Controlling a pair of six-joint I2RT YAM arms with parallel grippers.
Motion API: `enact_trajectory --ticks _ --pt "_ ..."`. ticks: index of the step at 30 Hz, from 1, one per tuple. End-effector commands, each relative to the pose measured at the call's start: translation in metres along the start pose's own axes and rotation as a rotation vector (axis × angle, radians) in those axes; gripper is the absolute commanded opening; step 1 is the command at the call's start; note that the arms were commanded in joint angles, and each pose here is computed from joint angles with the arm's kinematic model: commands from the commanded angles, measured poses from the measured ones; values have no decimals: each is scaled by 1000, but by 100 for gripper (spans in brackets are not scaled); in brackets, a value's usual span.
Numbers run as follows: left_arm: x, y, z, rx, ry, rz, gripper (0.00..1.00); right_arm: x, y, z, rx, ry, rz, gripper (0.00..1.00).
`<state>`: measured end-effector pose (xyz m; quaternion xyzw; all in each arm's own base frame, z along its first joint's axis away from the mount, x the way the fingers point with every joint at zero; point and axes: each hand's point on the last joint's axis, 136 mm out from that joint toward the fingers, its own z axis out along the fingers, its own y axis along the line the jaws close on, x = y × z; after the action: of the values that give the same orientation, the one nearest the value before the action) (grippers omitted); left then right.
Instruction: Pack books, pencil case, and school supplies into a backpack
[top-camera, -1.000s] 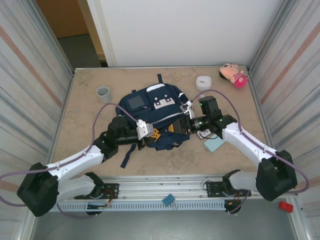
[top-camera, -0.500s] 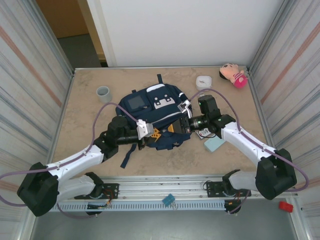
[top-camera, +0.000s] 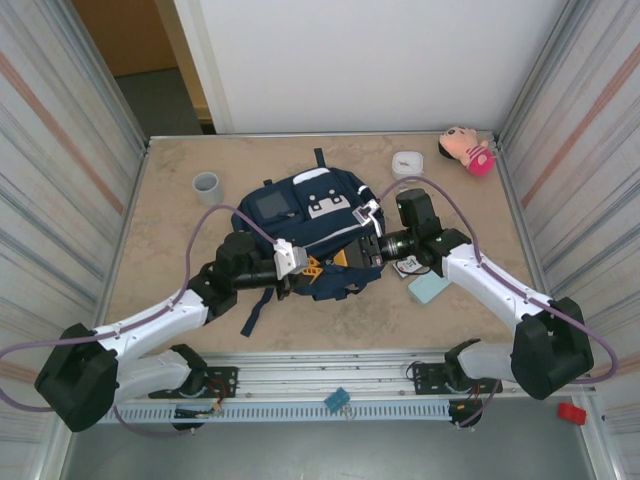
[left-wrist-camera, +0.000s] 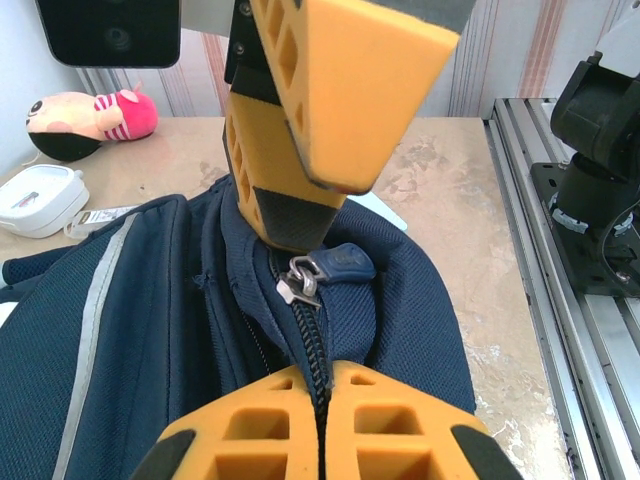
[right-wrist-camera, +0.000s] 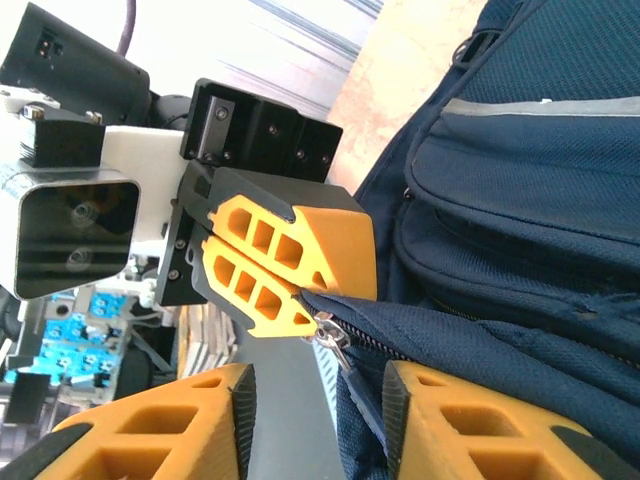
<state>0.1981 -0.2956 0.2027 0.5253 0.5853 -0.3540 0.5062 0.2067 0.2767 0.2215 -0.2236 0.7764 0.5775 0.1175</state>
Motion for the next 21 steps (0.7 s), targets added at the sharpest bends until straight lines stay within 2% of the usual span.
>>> enact_trajectory --ticks 1,6,9,15,21 --pt "-61 8 -8 -19 -171 121 0 1 -1 2 34 23 -19 44" --pt "-62 8 -7 -16 -174 122 0 6 -8 7 92 65 -26 46" --pt "-63 8 -7 -16 -175 123 0 6 -11 11 142 78 -47 42" --pt "-62 9 -8 -24 -170 120 0 7 -23 8 315 87 -98 25" --pt "-56 12 -7 -41 -143 115 0 2 -29 -9 435 46 -133 1"
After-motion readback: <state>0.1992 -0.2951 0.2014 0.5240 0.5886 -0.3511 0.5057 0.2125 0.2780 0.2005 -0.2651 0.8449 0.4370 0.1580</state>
